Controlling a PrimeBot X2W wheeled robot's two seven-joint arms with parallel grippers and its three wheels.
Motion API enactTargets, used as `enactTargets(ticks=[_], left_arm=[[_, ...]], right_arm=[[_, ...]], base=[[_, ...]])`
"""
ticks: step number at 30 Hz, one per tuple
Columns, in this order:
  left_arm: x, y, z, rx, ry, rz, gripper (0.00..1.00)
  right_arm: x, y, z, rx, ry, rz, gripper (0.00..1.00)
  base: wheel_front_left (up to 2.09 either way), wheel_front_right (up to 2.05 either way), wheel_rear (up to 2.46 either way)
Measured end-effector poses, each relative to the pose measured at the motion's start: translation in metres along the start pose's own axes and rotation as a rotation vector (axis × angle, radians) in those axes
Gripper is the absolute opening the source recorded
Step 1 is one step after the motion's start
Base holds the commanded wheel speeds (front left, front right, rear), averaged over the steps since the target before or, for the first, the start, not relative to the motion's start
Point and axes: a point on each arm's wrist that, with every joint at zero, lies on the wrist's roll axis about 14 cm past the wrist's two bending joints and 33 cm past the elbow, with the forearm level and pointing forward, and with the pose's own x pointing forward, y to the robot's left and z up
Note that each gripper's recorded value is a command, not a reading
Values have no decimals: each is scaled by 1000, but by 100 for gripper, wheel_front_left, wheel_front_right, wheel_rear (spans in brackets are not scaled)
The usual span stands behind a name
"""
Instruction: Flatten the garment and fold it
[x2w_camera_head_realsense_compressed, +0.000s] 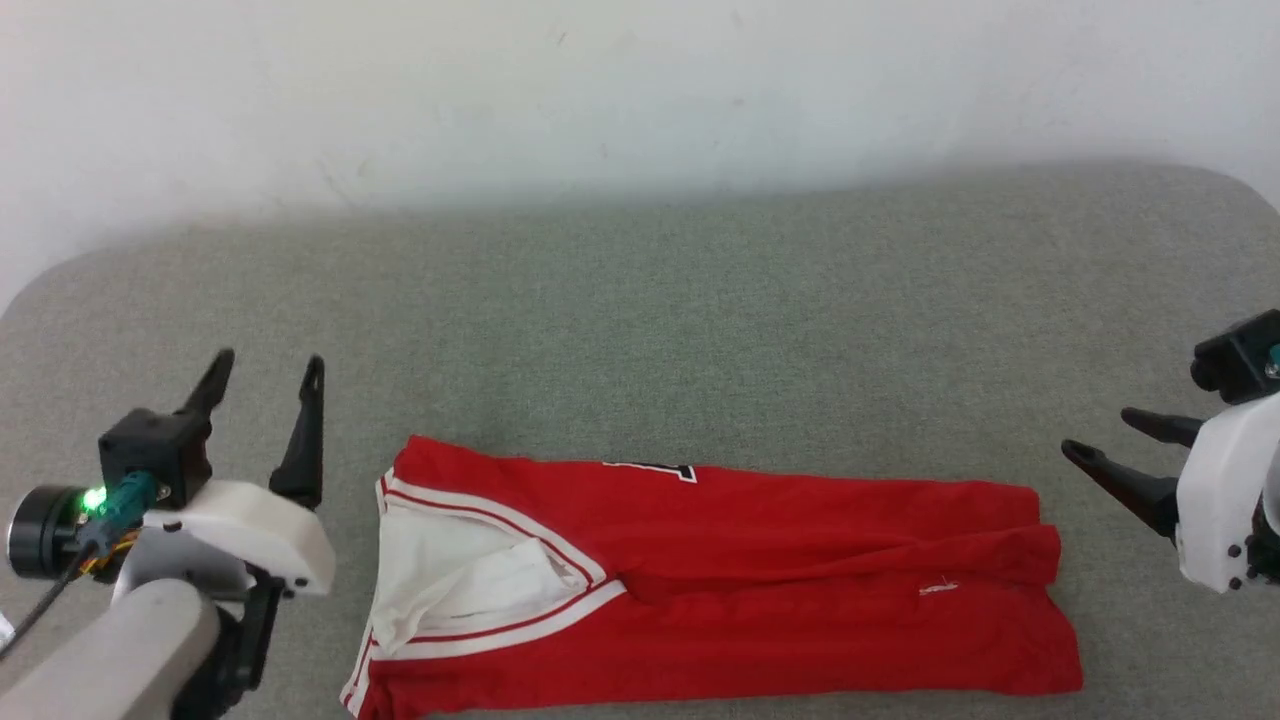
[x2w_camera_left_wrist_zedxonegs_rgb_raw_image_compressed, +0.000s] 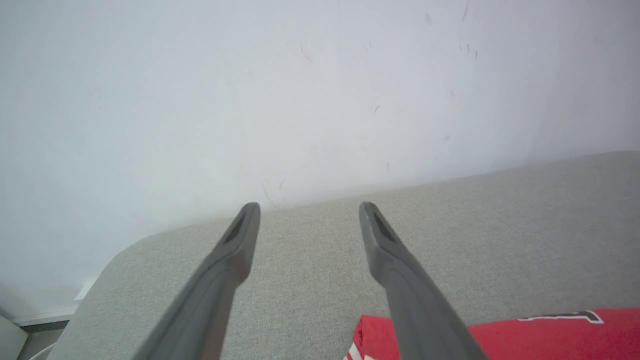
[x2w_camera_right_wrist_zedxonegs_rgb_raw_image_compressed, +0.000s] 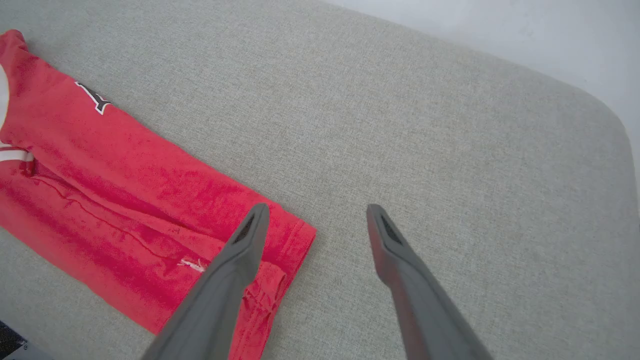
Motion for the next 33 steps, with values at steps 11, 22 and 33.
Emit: enactTargets(ticks=[11,22,33], left_arm=[[-31,25,26,22,-226,298,100],[-45,27,4,-94,-221,346,100],[-57,32,-18,-23,-159,342,100]], right_arm=[[10,6,-53,173,260,43,100],[48,50,-99,278,415,140,100],[51,57,-107,241,450,160,0]], base=[[0,0,0],[0,0,0],[0,0,0]])
